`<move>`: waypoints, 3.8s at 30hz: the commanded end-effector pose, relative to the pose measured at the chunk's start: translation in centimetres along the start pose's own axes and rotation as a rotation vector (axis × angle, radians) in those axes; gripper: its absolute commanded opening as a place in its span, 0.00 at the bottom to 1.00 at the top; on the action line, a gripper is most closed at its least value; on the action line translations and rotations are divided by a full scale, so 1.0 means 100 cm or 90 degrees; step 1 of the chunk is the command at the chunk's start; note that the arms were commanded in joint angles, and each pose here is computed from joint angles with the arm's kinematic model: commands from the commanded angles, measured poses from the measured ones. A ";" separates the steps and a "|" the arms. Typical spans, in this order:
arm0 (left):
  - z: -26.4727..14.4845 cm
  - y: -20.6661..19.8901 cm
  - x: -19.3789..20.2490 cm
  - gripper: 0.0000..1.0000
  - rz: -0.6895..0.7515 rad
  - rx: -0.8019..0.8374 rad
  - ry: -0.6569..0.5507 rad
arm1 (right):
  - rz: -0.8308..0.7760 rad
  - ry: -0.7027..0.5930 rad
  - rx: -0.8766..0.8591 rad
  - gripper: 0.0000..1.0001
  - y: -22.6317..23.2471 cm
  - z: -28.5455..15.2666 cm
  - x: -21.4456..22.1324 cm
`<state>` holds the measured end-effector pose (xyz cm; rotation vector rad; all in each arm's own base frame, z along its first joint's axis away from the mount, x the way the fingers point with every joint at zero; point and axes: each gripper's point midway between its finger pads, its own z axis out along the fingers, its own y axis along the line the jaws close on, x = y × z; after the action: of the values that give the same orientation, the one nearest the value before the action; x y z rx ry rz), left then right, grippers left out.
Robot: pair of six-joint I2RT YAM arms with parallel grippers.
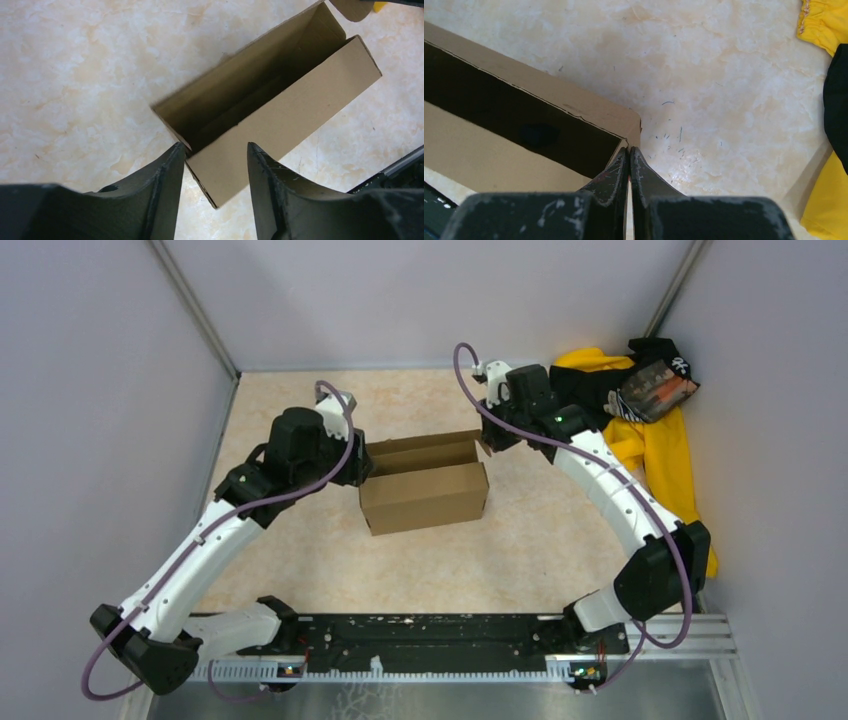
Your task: Fold the paper box
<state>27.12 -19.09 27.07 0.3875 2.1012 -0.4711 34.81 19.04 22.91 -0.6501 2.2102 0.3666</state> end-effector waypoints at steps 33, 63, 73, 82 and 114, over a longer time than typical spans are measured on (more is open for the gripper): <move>0.018 -0.081 0.041 0.13 -0.079 0.199 0.060 | 0.011 -0.001 -0.018 0.00 0.010 0.007 -0.003; 0.073 -0.044 0.083 0.08 -0.059 0.033 0.106 | 0.023 0.021 -0.053 0.00 0.027 -0.005 0.020; 0.081 -0.044 0.091 0.08 -0.061 0.009 0.116 | 0.020 0.032 -0.059 0.00 0.035 -0.021 0.034; 0.082 -0.046 0.091 0.08 -0.059 0.002 0.122 | 0.022 0.046 -0.074 0.00 0.040 -0.034 0.029; 0.082 -0.058 0.102 0.08 -0.062 0.010 0.130 | 0.171 0.136 -0.112 0.00 0.064 -0.048 0.022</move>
<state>26.99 -27.97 19.57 0.3124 2.1823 -0.6002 28.35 19.10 23.11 -0.5227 2.4868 0.5038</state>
